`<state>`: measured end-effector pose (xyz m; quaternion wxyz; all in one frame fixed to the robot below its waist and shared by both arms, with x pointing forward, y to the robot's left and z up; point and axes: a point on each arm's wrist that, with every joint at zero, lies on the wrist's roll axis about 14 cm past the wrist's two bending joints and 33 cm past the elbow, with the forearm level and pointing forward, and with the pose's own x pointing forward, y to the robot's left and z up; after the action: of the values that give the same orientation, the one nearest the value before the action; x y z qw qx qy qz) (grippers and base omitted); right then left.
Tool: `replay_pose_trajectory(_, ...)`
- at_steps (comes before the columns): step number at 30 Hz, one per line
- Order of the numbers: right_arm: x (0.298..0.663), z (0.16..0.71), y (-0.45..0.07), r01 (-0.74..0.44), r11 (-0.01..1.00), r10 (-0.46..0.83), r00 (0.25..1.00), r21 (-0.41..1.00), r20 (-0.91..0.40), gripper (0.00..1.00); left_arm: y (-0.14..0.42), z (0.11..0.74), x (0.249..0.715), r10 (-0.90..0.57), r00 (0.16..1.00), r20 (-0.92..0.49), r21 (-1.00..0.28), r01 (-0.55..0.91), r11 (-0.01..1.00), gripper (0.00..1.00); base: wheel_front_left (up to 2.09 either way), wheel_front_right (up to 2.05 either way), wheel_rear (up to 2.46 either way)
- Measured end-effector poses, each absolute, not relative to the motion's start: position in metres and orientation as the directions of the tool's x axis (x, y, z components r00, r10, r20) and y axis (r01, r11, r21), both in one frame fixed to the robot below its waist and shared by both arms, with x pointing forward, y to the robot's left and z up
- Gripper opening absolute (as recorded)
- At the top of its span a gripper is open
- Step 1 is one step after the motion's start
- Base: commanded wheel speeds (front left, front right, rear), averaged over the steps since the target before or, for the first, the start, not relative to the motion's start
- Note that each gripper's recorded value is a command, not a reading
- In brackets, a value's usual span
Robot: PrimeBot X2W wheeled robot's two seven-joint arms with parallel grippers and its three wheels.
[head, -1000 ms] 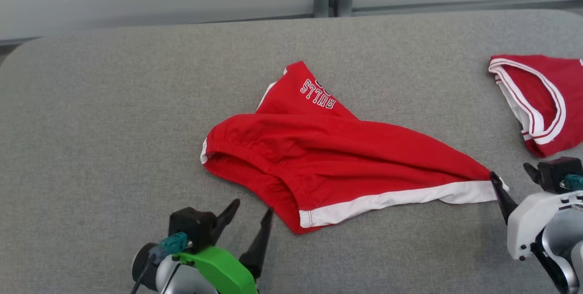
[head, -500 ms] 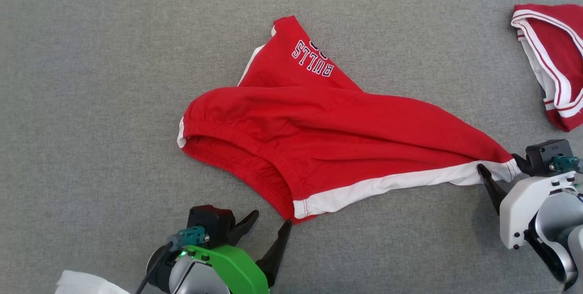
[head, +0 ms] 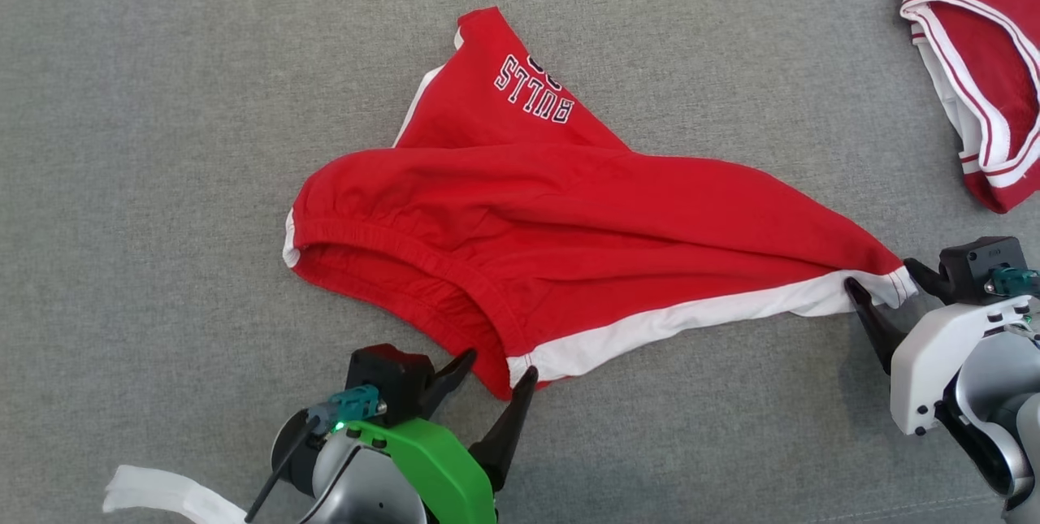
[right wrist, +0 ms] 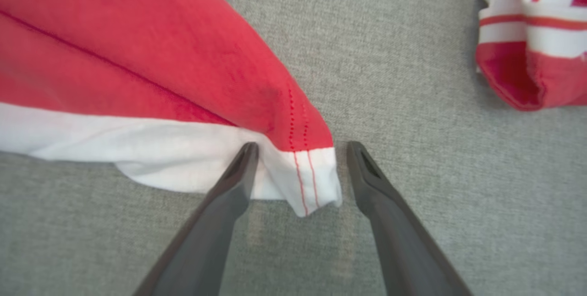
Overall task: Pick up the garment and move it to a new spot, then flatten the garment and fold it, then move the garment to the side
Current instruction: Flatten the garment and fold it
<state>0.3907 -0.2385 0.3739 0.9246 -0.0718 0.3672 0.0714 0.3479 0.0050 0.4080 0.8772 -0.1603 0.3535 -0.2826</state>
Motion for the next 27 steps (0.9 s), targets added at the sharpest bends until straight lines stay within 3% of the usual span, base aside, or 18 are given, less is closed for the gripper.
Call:
replay_pose_trajectory(15,0.386,0.365,-0.238,-0.162,0.985,0.078,0.702,-0.051,-0.708,1.0,-0.001,0.392,0.342,-0.639,0.511,-0.575,-0.506,0.393,0.768,1.0,0.0,0.0,0.0)
replay_pose_trajectory(16,0.385,0.364,-0.237,-0.163,0.986,0.082,0.698,-0.045,-0.712,1.0,-0.001,0.39,0.342,-0.639,0.511,-0.575,-0.507,0.39,0.769,0.78,0.0,0.0,0.0)
replay_pose_trajectory(17,0.385,0.364,-0.237,-0.165,0.985,0.086,0.694,-0.041,-0.714,1.0,0.0,0.389,0.343,-0.638,0.512,-0.575,-0.511,0.384,0.769,0.47,0.0,0.0,0.0)
replay_pose_trajectory(18,0.385,0.364,-0.236,-0.167,0.985,0.089,0.693,-0.04,-0.716,1.0,0.0,0.388,0.344,-0.636,0.515,-0.575,-0.512,0.38,0.77,0.34,0.0,0.0,0.0)
replay_pose_trajectory(19,0.385,0.364,-0.236,-0.171,0.985,0.093,0.691,-0.037,-0.717,0.56,0.001,0.387,0.344,-0.635,0.515,-0.576,-0.512,0.378,0.771,0.09,0.0,0.0,0.0)
replay_pose_trajectory(20,0.385,0.364,-0.234,-0.175,0.984,0.101,0.69,-0.029,-0.716,0.03,0.0,0.387,0.346,-0.635,0.519,-0.572,-0.517,0.373,0.77,0.0,0.0,0.0,0.0)
replay_pose_trajectory(23,0.384,0.368,-0.22,-0.182,0.982,0.165,0.681,0.053,-0.713,0.0,-0.002,0.39,0.345,-0.648,0.518,-0.558,-0.538,0.368,0.758,0.0,0.0,0.0,0.0)
replay_pose_trajectory(27,0.407,0.426,-0.182,-0.147,0.911,0.348,0.772,0.385,-0.531,0.0,-0.003,0.436,0.356,-0.704,0.558,-0.44,-0.594,0.406,0.694,0.0,0.0,0.0,0.0)
